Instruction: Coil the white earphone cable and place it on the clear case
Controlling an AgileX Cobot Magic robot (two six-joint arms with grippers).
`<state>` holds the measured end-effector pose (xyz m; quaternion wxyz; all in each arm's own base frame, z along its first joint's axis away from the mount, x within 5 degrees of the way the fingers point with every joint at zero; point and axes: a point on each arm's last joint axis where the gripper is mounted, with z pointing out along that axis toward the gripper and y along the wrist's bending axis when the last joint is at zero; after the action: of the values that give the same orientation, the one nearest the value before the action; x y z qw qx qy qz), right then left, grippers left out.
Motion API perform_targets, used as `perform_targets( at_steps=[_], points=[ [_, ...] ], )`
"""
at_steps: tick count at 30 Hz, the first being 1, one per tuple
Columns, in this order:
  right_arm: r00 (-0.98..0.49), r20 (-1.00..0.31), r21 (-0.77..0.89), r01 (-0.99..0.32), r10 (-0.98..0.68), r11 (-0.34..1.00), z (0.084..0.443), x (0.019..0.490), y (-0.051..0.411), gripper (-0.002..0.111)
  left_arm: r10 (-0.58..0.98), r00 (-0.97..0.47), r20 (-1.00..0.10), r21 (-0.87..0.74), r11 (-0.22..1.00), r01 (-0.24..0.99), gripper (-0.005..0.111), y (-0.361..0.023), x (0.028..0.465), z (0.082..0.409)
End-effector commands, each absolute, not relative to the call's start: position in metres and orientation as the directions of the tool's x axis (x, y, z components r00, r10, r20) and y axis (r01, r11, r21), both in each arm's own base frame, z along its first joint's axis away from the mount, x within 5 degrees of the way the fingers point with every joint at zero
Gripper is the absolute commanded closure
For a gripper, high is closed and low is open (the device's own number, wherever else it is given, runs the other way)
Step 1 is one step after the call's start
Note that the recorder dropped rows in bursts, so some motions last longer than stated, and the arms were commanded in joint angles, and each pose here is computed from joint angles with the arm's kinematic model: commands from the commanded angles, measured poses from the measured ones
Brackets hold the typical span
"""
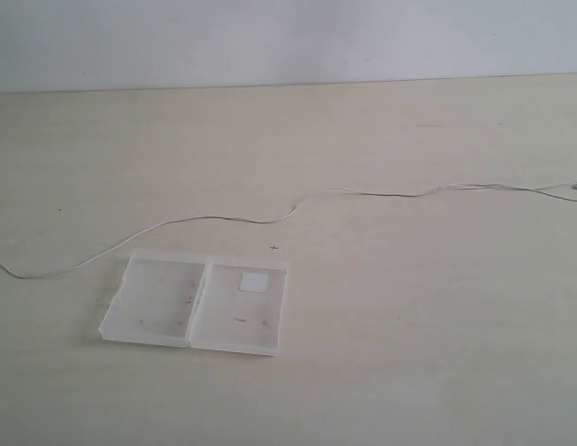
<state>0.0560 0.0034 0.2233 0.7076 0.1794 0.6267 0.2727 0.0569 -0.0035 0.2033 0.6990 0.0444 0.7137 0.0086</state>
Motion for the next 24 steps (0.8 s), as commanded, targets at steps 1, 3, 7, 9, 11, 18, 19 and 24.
perform_targets(
  at_steps=[1, 3, 7, 9, 11, 18, 19, 24],
  points=[
    [0.1, -0.894, 0.421, -0.145, 0.436, 0.896, 0.254, 0.062, 0.004, 0.108, 0.064, -0.011, -0.998, 0.063, 0.997, 0.05, 0.107, -0.004, 0.056, 0.204],
    [0.091, -0.933, 0.337, -0.127, 0.349, 0.933, 0.272, 0.072, 0.006, 0.108, 0.064, -0.011, -0.998, 0.063, 0.997, 0.05, 0.107, -0.004, 0.056, 0.204],
    [0.023, -0.986, 0.159, -0.114, 0.162, 0.981, 0.303, 0.101, 0.011, 0.108, 0.064, -0.011, -0.998, 0.063, 0.997, 0.05, 0.107, -0.004, 0.056, 0.204],
    [-0.037, -0.998, 0.06, -0.129, 0.056, 0.99, 0.315, 0.123, 0.017, 0.108, 0.064, -0.011, -0.998, 0.063, 0.997, 0.05, 0.107, -0.004, 0.056, 0.204],
    [-0.104, -0.994, -0.023, -0.173, -0.042, 0.985, 0.324, 0.144, 0.023, 0.108, 0.064, -0.011, -0.998, 0.063, 0.997, 0.05, 0.107, -0.004, 0.056, 0.204],
    [-0.288, -0.914, -0.179, -0.35, -0.288, 0.92, 0.353, 0.22, 0.044, 0.108, 0.064, -0.011, -0.998, 0.063, 0.997, 0.05, 0.107, -0.004, 0.056, 0.204],
    [-0.321, -0.89, -0.199, -0.362, -0.322, 0.911, 0.356, 0.229, 0.045, 0.108, 0.064, -0.011, -0.998, 0.063, 0.997, 0.05, 0.107, -0.004, 0.056, 0.204],
    [-0.523, -0.818, -0.128, -0.236, -0.237, 0.963, 0.362, 0.273, 0.039, 0.108, 0.064, -0.011, -0.998, 0.063, 0.997, 0.05, 0.107, -0.004, 0.056, 0.204]
  ],
)
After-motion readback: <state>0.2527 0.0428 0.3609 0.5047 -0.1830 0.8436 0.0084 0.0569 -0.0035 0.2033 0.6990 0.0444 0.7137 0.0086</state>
